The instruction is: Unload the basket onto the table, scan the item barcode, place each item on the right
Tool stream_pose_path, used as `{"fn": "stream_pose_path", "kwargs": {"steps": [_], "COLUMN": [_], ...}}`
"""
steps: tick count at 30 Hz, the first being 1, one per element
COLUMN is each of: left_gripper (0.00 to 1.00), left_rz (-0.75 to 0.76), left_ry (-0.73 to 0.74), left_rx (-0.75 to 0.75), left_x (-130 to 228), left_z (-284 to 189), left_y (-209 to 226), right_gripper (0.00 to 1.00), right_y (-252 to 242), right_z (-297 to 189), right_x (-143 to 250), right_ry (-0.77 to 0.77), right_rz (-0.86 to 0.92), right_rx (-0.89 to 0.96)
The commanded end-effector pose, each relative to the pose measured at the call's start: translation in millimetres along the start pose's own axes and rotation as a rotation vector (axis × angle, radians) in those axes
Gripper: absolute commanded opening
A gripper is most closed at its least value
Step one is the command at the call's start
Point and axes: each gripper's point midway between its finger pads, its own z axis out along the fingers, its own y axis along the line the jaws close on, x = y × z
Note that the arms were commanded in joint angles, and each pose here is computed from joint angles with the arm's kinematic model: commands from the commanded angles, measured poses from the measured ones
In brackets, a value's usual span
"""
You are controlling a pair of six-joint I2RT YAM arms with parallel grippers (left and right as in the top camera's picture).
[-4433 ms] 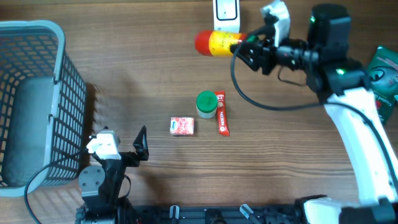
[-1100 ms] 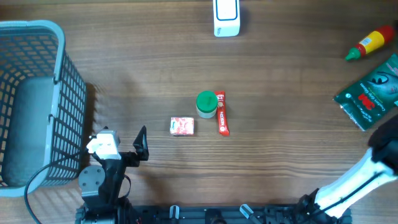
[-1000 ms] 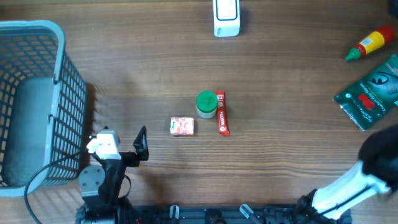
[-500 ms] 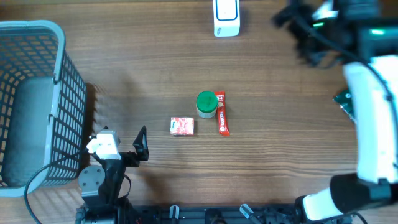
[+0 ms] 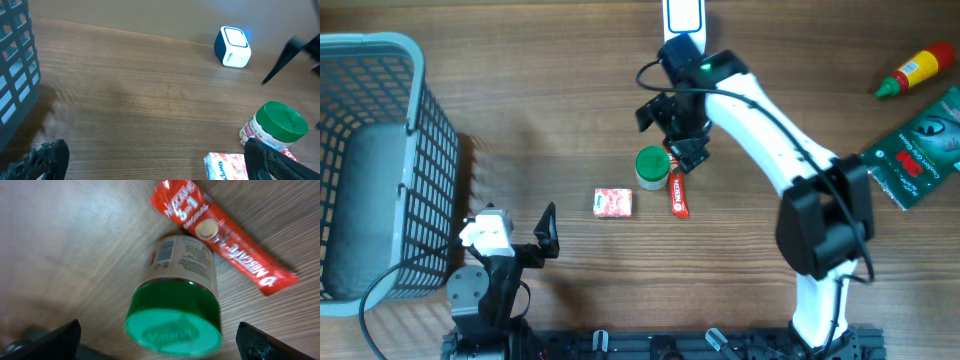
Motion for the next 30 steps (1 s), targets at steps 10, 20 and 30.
{"fn": "stream_pose_path", "kwargs": {"steps": [10,20,30], "left_gripper": [1.00,1.00,1.00], "left_rz": [0.020,0.020,0.020], "left_ry": [0.002,0.002,0.002], "left_rx": [-0.003,-0.003,-0.003], "left_x": [3,3,3], "left_z": [1,1,1], "left_y": [1,1,1], "right_gripper": [0.73,0.68,0.99], "right_y": [-16,-3,-31], "right_z": [53,46,28], "right_x": [7,-8,-21], "right_ry": [-0.031,-0.071,-0.013], "right_rz": [-0.005,-0.911,-1.503], "right_rx": [0.142,0.153,0.369]}}
